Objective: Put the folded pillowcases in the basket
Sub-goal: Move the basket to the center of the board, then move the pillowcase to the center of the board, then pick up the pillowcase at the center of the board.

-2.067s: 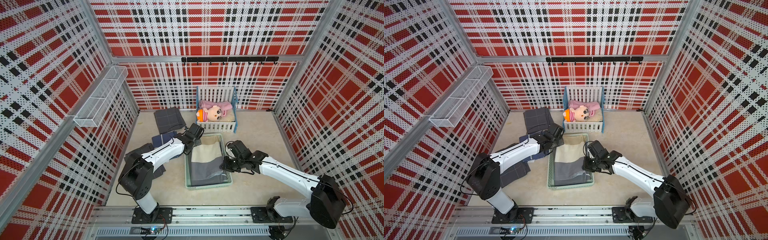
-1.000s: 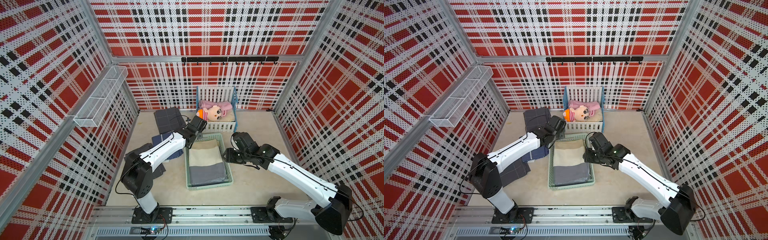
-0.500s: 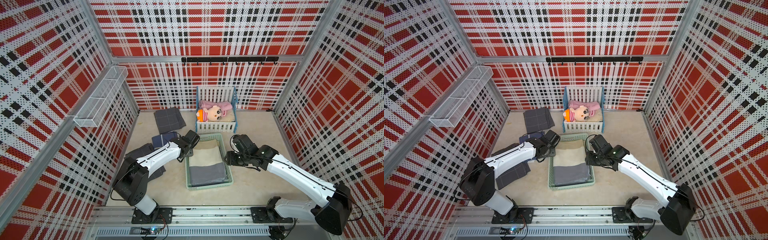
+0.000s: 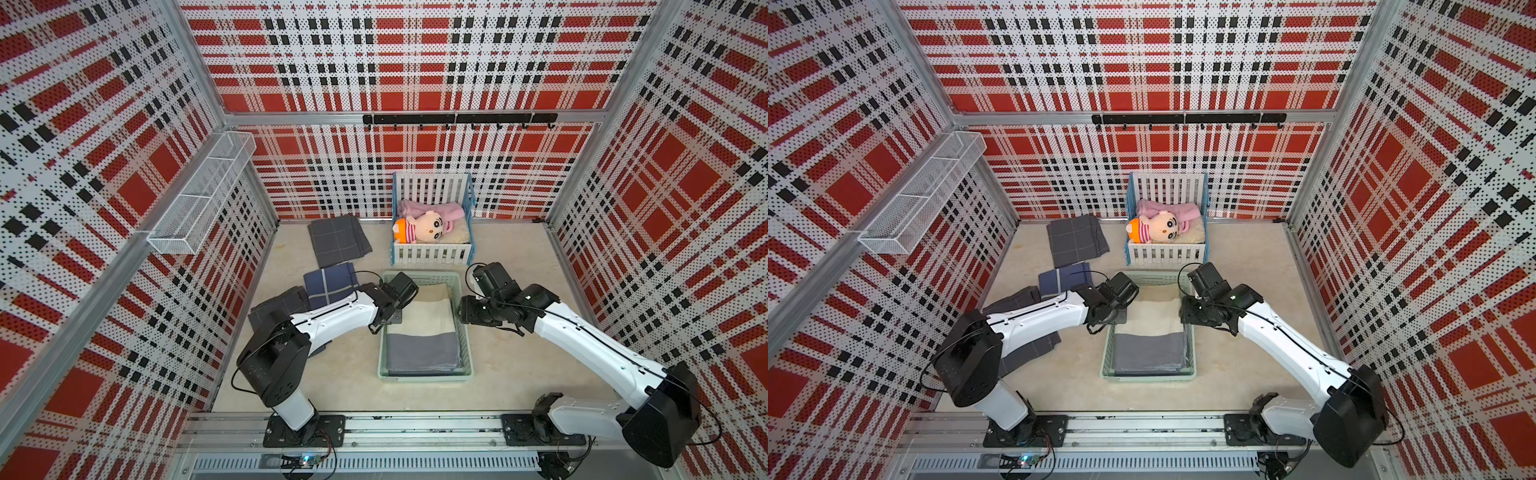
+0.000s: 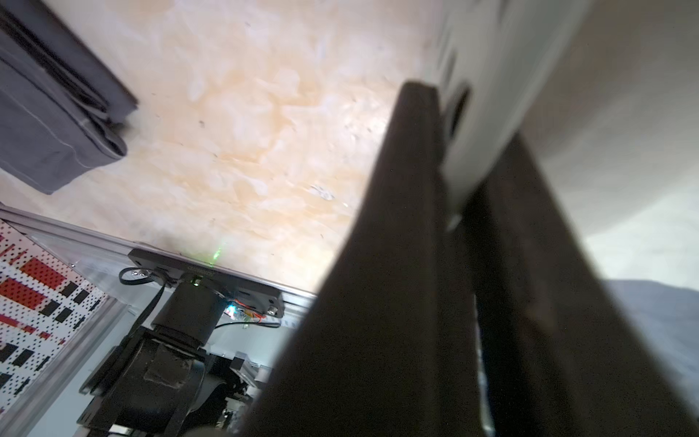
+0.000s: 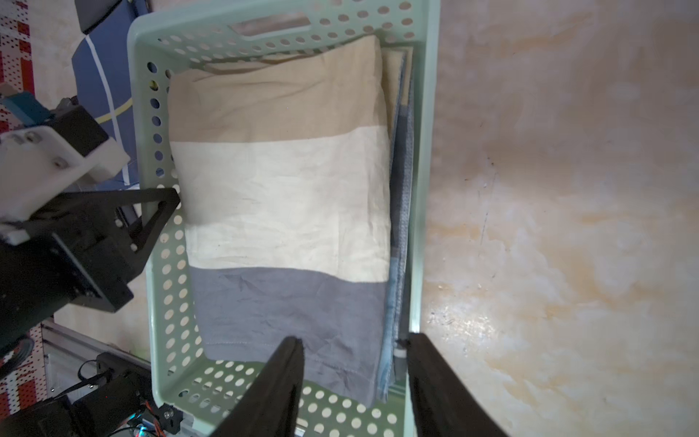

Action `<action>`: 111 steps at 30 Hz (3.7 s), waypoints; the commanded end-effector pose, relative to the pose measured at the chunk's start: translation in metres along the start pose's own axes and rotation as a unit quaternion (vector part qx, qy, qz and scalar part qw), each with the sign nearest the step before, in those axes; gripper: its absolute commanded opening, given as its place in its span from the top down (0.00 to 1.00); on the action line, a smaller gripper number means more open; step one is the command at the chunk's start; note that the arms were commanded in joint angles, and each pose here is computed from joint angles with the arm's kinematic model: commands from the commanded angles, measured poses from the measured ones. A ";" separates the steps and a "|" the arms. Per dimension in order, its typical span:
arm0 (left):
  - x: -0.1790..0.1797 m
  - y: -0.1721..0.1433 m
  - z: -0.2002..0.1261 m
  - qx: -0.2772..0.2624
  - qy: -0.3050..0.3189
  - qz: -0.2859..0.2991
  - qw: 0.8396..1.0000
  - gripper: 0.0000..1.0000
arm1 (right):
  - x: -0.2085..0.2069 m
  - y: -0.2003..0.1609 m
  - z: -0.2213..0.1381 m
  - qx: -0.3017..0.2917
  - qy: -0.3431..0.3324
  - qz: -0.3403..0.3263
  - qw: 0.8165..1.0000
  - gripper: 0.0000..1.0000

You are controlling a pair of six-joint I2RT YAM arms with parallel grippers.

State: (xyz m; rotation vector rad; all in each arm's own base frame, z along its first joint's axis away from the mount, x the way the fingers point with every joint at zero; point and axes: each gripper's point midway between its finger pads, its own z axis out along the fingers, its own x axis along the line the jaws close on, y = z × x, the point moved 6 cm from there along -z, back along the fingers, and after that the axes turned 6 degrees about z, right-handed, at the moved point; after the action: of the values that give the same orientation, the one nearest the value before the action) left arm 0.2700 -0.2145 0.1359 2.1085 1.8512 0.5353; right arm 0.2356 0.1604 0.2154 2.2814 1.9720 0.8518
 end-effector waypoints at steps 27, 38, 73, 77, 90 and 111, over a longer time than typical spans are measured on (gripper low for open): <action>-0.087 0.022 0.011 0.011 -0.078 -0.044 0.996 0.76 | -0.069 0.006 -0.031 -0.031 -0.024 0.049 0.998 0.48; 0.043 0.056 -0.024 -0.048 -0.015 -0.150 0.987 0.56 | -0.059 0.005 -0.027 -0.023 0.021 0.050 0.998 0.59; -0.024 0.000 0.070 0.069 -0.088 -0.225 0.968 0.81 | 0.024 0.024 -0.022 -0.002 0.084 -0.027 0.996 0.70; -0.010 0.003 0.073 0.068 -0.078 -0.239 0.965 0.81 | 0.033 0.029 -0.022 -0.004 0.084 -0.037 0.996 0.70; 0.047 0.007 0.066 0.055 -0.059 -0.265 0.961 0.81 | 0.082 0.029 0.011 0.015 0.066 -0.095 0.993 0.70; 0.190 0.105 0.052 -0.043 -0.014 -0.305 0.951 0.53 | 0.195 -0.011 0.135 0.121 0.030 -0.110 0.986 0.44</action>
State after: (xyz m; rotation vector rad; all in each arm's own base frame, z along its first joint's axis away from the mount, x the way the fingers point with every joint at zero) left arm 0.3994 -0.0456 0.1662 1.2519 2.2617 0.3983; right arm 0.2910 0.3808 0.1884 2.0500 2.4536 0.8160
